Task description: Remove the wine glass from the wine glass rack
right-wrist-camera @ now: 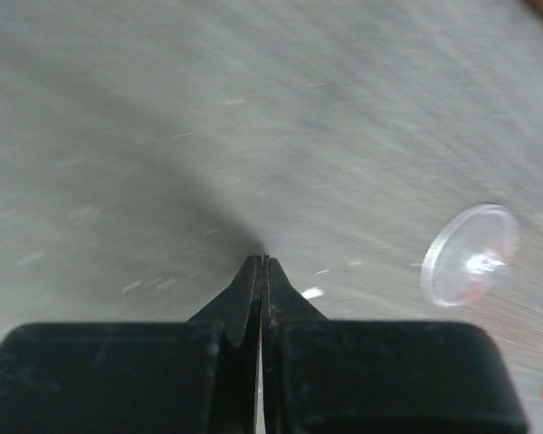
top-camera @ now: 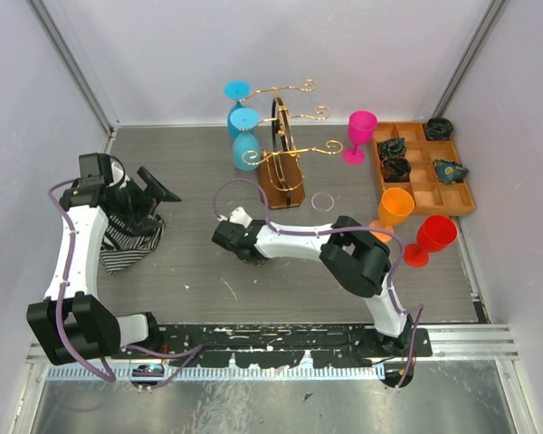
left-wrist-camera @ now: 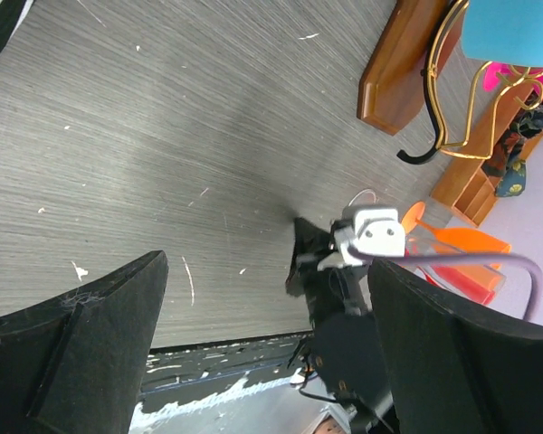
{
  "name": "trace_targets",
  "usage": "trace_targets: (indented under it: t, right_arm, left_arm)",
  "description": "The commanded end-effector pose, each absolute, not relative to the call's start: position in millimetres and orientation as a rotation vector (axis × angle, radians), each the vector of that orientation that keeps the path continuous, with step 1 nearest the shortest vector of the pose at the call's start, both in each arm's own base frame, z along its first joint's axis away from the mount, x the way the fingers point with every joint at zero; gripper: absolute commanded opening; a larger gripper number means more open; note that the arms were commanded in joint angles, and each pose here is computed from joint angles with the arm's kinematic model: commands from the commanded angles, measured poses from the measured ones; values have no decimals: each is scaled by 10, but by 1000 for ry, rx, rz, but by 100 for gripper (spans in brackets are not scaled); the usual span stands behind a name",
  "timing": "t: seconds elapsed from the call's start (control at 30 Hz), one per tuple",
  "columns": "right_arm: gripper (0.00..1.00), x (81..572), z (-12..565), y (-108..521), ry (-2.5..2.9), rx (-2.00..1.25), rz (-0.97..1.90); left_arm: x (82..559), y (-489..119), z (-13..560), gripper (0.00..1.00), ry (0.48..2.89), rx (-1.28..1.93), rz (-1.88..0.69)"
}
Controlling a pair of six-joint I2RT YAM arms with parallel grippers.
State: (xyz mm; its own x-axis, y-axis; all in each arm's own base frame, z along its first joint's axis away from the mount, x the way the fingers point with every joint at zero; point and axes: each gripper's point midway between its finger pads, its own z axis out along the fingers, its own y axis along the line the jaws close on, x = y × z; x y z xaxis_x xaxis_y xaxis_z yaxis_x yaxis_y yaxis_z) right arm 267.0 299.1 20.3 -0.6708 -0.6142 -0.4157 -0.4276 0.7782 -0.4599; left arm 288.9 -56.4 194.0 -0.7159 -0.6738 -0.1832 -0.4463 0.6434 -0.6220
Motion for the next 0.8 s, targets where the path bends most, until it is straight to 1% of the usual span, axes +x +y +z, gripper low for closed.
trace_targets:
  t: [0.0,0.13,0.23,0.3,0.37,0.4,0.43,0.47,0.5,0.53,0.63,0.7,0.77]
  right_arm:
    - [1,2252,694,3815,2479,-801,151]
    - [8,2229,1550,4012,2369,-751,389]
    - [17,2068,2263,4167,2263,-782,640]
    - [24,2071,2782,4146,2167,-740,740]
    - [32,2198,3266,4026,2081,-657,813]
    - [34,2302,3504,3946,2038,-608,855]
    - [36,2443,3718,3831,1996,-553,877]
    - [41,2577,3915,3711,1956,-501,880]
    - [46,2741,4078,3556,1928,-441,867]
    - [48,2892,4189,3413,1914,-392,853]
    - [52,3176,4451,3121,1872,-317,828]
    - [52,3290,4551,2953,1856,-271,821]
    - [52,3308,4608,2864,1840,-263,824]
  left_arm:
    - [2919,-514,2061,99,2436,-854,-748]
    - [3011,-507,2171,100,2407,-840,-757]
    - [3139,-516,2425,93,2338,-791,-768]
    - [3306,-527,2526,92,2306,-755,-740]
    - [3479,-629,2733,89,2242,-688,-773]
    - [3601,-704,2859,88,2193,-648,-805]
    - [3697,-788,2946,83,2164,-621,-840]
    - [3783,-890,3028,79,2144,-592,-875]
    - [3869,-994,3091,76,2137,-565,-899]
    - [3954,-1101,3140,73,2140,-535,-914]
    - [4161,-1420,3326,60,2141,-438,-934]
    - [4301,-1488,3385,58,2131,-427,-914]
    - [4422,-1545,3460,60,2116,-425,-931]
